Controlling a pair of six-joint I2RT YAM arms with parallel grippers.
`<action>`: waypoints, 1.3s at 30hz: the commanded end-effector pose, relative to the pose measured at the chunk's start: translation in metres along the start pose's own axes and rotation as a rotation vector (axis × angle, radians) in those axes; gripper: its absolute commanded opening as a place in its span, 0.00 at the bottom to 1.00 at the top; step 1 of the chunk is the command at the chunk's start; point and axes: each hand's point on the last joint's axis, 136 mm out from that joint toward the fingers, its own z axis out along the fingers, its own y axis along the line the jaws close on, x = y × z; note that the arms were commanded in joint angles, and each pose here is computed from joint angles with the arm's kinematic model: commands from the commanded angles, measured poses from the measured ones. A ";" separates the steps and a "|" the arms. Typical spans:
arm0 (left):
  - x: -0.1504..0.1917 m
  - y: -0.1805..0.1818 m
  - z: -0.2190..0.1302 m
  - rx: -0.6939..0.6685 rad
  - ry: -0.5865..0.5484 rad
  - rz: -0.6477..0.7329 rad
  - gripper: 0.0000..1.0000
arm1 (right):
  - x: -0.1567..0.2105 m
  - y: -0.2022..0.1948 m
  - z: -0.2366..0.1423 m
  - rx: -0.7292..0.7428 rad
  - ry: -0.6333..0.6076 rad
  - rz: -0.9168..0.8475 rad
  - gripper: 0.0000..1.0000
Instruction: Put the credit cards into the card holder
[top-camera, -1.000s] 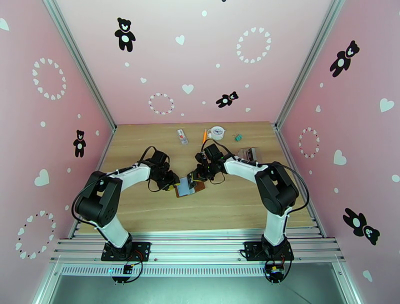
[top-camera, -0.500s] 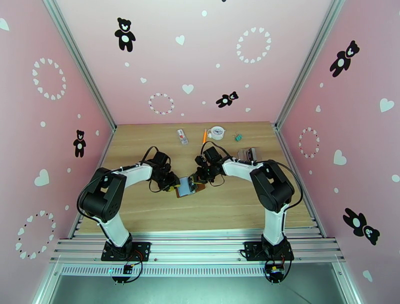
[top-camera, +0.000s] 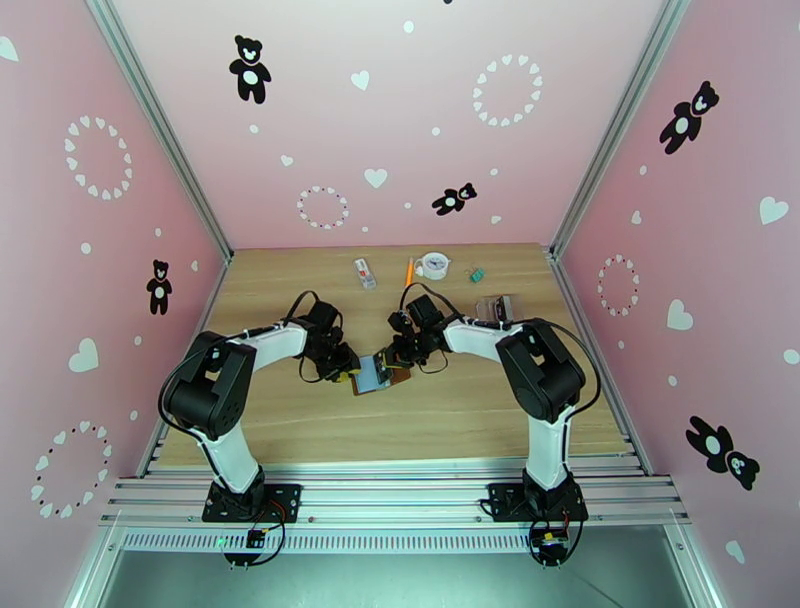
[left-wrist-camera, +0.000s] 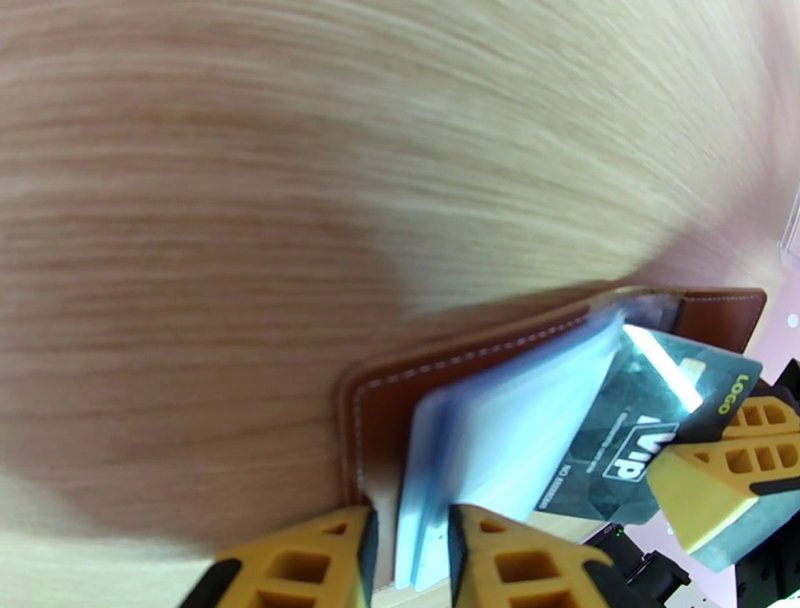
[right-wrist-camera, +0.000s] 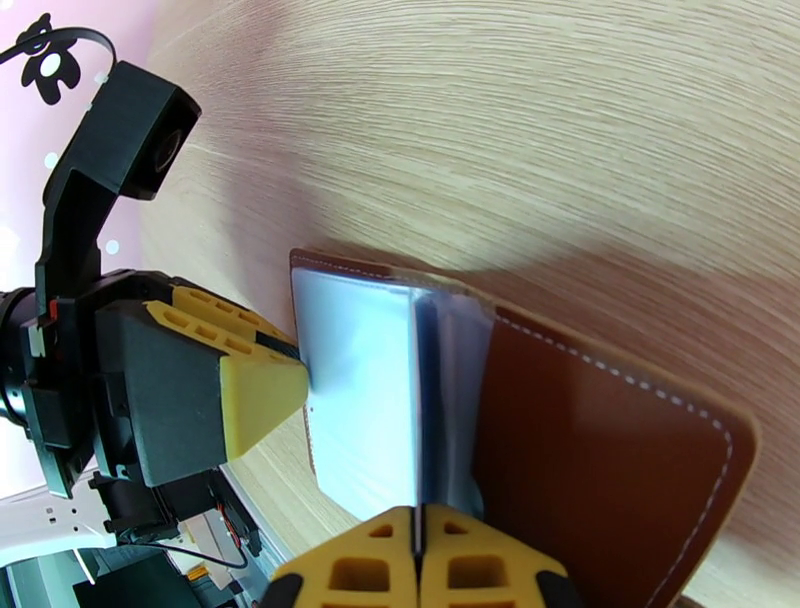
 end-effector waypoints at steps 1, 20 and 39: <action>0.005 0.026 0.012 -0.106 0.025 -0.015 0.26 | 0.015 -0.015 0.013 0.004 0.051 0.011 0.00; 0.005 0.029 0.015 -0.121 0.036 -0.010 0.26 | 0.024 -0.025 0.020 0.012 0.080 0.057 0.00; 0.003 0.028 0.015 -0.123 0.035 0.001 0.26 | 0.008 -0.033 0.006 0.176 0.064 0.055 0.47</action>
